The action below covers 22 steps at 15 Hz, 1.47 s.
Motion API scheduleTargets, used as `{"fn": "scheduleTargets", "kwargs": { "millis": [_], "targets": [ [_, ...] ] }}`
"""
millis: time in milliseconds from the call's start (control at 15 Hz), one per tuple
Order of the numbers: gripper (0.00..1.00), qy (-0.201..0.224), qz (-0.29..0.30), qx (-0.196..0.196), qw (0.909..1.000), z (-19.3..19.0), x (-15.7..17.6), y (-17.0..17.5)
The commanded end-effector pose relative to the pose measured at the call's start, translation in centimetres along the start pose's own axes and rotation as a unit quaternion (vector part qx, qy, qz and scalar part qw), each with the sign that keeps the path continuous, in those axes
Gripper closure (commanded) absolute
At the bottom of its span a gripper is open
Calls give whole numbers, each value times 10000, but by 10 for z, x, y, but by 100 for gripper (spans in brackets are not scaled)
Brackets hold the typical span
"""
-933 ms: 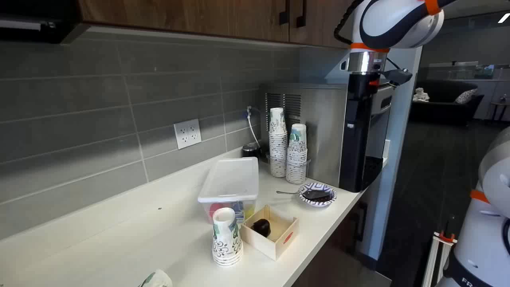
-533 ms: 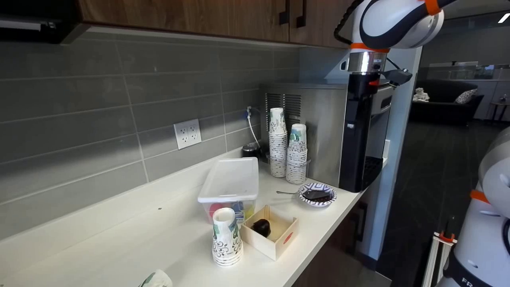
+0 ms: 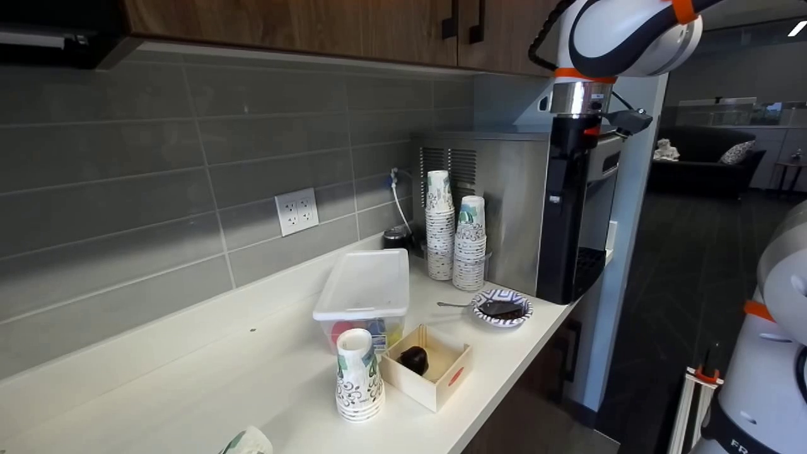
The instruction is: Remove some paper cups from the pile on the right and put them on the paper cups on the left
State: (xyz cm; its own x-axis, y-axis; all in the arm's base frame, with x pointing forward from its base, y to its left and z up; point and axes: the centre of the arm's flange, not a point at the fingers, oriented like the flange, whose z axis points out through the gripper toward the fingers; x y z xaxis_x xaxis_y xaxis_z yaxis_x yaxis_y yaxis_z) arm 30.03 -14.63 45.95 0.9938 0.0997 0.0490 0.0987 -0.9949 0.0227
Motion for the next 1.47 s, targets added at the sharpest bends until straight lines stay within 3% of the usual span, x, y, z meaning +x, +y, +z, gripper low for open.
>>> {"fn": "scheduleTargets", "kwargs": {
  "millis": [0, 333, 667, 1000, 1400],
  "targets": [
    [0, 0, 0, 0, 10000, 0, 0, 0],
    [0, 79, -299, -366, 9988, 10, 53, -6],
    [0, 463, -461, -862, 9941, 19, 104, -8],
    [0, 895, 21, -1506, 9845, 21, 149, 8],
    [0, 906, 340, -2309, 9682, 47, 193, 24]
  ]
}}
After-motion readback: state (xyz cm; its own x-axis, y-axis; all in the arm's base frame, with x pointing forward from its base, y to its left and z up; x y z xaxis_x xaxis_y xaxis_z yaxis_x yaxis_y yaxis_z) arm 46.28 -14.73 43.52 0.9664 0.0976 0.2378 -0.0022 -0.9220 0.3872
